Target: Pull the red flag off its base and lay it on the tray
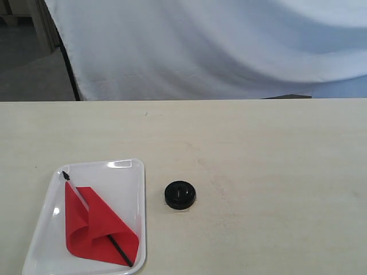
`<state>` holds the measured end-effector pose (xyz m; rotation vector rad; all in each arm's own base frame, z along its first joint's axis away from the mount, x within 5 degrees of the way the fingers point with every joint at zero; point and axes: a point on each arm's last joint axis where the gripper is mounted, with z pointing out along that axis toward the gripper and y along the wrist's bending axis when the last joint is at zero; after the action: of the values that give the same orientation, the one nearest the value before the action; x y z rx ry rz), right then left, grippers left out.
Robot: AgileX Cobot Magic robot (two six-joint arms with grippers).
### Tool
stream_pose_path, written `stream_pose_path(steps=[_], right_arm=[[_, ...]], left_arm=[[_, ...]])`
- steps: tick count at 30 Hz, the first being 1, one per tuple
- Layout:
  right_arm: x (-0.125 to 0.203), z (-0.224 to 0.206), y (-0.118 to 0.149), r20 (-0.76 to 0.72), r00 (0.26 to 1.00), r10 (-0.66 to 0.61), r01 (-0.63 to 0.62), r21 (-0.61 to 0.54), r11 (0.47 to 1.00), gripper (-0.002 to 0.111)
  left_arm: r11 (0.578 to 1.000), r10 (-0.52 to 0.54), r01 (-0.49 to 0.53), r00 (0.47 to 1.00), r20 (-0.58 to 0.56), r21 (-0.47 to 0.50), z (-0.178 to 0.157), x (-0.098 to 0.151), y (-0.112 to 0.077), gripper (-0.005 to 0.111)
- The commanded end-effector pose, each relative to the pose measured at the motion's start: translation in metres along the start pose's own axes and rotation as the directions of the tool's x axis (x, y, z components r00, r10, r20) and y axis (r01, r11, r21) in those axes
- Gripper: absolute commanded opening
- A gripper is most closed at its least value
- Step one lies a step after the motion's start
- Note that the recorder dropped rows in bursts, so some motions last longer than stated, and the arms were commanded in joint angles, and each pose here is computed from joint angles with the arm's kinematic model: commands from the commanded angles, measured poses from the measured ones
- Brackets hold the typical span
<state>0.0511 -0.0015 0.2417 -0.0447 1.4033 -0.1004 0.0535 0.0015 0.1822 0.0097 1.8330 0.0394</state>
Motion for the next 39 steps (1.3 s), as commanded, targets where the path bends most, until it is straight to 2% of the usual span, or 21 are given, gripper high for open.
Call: stream_pose_path(steps=[1, 5, 8, 20, 39], right_arm=[[0.005, 0.0, -0.001, 0.091, 0.996, -0.016, 0.015, 0.021, 1.0, -0.001], [0.015, 0.0, 0.0, 0.069, 0.997, -0.035, 0.033, 0.021, 0.999, -0.001], [0.024, 0.0, 0.002, -0.024, 0.997, -0.078, 0.078, 0.0, 0.997, -0.001], [0.046, -0.003, 0.006, -0.27, 0.959, -0.084, 0.069, -0.065, 0.996, -0.001], [0.048, -0.004, 0.006, -0.291, 0.953, -0.082, 0.065, -0.068, 0.996, -0.001]], left_arm=[[1.0, -0.003, 0.003, 1.0, 0.006, 0.002, 0.0, 0.0, 0.0, 0.0], [1.0, -0.003, 0.003, 1.0, 0.006, 0.002, 0.0, 0.0, 0.0, 0.0], [1.0, -0.003, 0.003, 1.0, 0.006, 0.002, 0.0, 0.0, 0.0, 0.0], [1.0, -0.003, 0.003, 1.0, 0.006, 0.002, 0.0, 0.0, 0.0, 0.0], [1.0, -0.003, 0.003, 1.0, 0.006, 0.002, 0.0, 0.0, 0.0, 0.0]])
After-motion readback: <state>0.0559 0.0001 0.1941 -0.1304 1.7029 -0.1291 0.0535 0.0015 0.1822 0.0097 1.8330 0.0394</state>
